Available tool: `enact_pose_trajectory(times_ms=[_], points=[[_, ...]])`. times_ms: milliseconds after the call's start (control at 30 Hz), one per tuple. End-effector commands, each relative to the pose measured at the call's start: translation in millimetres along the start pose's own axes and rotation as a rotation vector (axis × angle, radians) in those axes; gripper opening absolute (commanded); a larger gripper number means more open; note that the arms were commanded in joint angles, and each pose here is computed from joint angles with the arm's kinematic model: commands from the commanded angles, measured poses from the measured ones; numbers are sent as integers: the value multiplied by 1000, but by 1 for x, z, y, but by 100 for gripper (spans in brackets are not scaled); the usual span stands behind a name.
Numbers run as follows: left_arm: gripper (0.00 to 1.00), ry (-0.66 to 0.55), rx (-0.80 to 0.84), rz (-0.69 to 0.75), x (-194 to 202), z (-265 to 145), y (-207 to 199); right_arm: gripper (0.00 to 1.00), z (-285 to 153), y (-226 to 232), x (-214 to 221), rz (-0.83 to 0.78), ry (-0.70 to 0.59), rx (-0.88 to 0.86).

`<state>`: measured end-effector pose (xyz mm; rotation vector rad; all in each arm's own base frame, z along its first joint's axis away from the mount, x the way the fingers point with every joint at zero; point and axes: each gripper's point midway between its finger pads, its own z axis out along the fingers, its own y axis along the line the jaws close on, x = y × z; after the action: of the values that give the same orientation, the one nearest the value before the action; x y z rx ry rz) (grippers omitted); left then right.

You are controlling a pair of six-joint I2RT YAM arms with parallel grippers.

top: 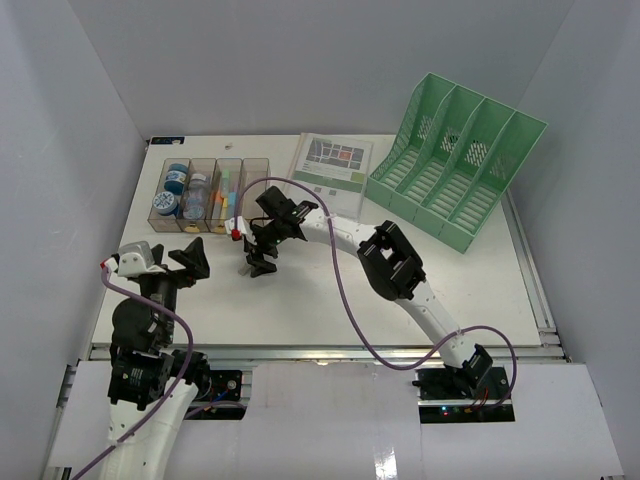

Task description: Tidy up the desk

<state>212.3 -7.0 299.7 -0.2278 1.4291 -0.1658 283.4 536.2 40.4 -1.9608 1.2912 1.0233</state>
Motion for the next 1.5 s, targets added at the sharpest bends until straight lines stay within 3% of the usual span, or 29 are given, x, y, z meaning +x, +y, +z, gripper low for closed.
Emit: enact_pose_trajectory(times_ms=[0,267,367,533,733,900,967,1033,1367,1467], points=[[98,10,5,-5,-1,2,-2,79,4,-5,-6,-9,-14,13],[98,115,95,-39,24,16,-23,59,-6,10,19,12,78,20],[98,167,61,-137,34,19,-24,53,-10,30,30,6,109,-7],[98,242,221,-335,52,4,-58,37,-26,61,30,-28,143,-9],[97,302,258,-596,79,-14,-69,17,-46,79,27,3,141,31],[96,321,238,-663,85,-22,-67,57,-56,79,22,73,121,127],[97,317,223,-653,82,-24,-64,68,-55,74,18,88,116,173],[97,318,205,-632,80,-26,-61,74,-53,59,17,131,137,249],[98,303,193,-565,67,-37,-55,78,-4,34,7,272,131,317],[98,294,187,-575,63,-41,-53,64,4,34,10,284,137,313]])
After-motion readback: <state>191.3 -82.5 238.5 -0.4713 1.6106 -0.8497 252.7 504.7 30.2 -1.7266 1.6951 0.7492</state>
